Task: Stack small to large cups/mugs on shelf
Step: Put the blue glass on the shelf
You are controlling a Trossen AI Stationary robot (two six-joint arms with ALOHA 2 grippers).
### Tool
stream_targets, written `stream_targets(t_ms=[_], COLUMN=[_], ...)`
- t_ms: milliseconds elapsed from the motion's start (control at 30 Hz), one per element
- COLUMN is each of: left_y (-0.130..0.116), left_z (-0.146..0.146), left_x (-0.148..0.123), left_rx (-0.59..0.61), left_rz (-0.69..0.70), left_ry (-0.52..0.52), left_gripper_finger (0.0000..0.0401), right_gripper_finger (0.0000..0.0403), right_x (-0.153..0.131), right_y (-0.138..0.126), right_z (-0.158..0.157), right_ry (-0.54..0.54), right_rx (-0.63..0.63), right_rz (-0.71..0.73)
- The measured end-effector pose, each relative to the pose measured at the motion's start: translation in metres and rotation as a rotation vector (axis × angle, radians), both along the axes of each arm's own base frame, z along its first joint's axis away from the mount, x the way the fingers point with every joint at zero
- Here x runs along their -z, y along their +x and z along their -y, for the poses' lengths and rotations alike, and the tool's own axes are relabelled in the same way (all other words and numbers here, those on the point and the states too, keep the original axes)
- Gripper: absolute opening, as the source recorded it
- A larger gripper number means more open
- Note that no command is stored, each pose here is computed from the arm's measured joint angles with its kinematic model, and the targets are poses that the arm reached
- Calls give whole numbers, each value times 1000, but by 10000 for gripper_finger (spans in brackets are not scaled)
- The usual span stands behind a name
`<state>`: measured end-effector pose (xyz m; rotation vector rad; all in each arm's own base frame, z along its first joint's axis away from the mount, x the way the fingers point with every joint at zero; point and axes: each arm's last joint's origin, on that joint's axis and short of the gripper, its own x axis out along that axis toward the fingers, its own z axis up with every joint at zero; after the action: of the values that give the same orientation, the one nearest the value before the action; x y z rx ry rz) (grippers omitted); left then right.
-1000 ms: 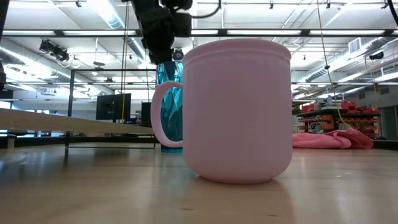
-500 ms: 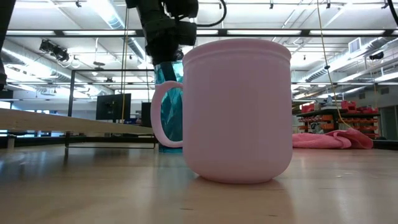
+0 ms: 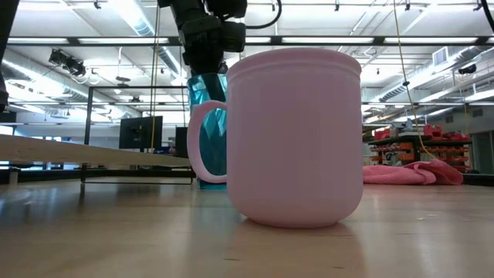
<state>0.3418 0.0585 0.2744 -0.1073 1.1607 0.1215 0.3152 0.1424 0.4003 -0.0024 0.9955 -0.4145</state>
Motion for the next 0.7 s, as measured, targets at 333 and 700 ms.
stream_targets(t_ms=[333,700], left_y=[-6,-3], left_z=[3,30], left_x=[-7,-69], left_rx=[-14,38], left_rz=[-74,22], left_ry=[-11,-14], left_gripper_finger=[14,12], right_gripper_finger=[96,96], right_x=[-2,-10], right_y=[-1,-7], right_z=[1,5], right_ry=[-38,-62], right_rx=[-40,-16], right_rz=[-8,36])
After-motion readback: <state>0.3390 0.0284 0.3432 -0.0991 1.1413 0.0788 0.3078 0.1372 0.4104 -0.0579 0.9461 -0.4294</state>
